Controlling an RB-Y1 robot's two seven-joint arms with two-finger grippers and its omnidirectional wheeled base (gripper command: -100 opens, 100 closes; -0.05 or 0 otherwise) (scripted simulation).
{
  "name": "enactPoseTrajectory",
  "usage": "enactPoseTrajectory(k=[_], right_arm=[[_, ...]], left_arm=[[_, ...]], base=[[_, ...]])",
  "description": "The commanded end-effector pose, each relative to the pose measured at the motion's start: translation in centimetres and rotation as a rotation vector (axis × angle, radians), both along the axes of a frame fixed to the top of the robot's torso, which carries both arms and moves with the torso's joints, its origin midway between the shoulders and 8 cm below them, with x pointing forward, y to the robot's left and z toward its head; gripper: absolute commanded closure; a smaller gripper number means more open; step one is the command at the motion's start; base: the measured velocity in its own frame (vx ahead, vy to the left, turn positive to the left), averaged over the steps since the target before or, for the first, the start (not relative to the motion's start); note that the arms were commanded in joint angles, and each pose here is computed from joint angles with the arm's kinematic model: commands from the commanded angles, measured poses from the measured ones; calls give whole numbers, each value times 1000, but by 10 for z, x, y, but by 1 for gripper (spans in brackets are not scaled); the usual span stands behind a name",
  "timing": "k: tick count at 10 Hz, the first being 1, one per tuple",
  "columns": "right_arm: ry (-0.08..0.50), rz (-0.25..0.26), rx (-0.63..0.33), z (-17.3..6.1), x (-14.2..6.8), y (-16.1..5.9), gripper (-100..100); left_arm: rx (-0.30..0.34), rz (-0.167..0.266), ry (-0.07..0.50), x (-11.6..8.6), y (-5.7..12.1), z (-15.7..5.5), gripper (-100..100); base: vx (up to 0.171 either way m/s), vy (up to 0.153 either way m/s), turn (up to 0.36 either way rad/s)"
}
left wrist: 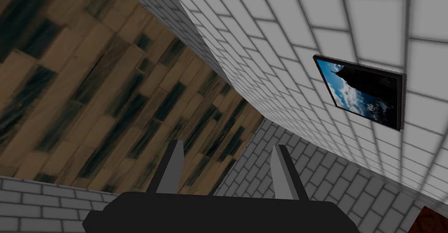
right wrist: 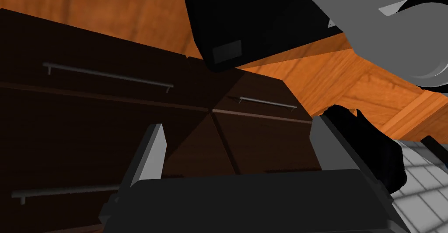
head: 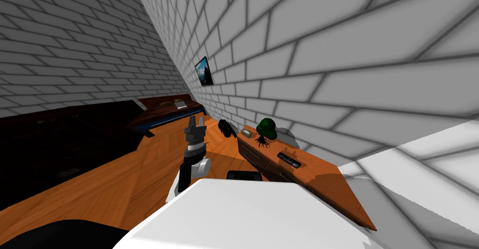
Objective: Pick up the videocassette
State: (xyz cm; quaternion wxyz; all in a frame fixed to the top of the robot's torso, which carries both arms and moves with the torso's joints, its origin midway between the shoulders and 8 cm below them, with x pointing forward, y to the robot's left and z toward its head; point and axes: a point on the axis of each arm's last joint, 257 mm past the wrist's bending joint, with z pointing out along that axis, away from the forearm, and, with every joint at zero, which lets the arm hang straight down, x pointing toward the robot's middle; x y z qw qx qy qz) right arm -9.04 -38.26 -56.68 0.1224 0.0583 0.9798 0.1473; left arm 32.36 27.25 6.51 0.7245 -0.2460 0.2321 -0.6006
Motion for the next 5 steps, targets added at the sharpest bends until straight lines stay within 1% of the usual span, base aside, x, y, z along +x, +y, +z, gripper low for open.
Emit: enactPoseTrajectory(k=[1,2,3,5], right_arm=[[35,32,-34,5,-21,-18,-100],[80,79,-78,9,-44,-43,-100],[80,79,-78,9,-44,-43,-100],[155,168,-159,22,-78,-92,-100]], left_arm=[[0,0,0,0,0,0,0],[0,0,0,0,0,0,0],[0,0,0,0,0,0,0],[0,0,0,0,0,0,0]], base=[[50,-27,437],[41,-18,445],[29,-15,226],[34,-12,424]])
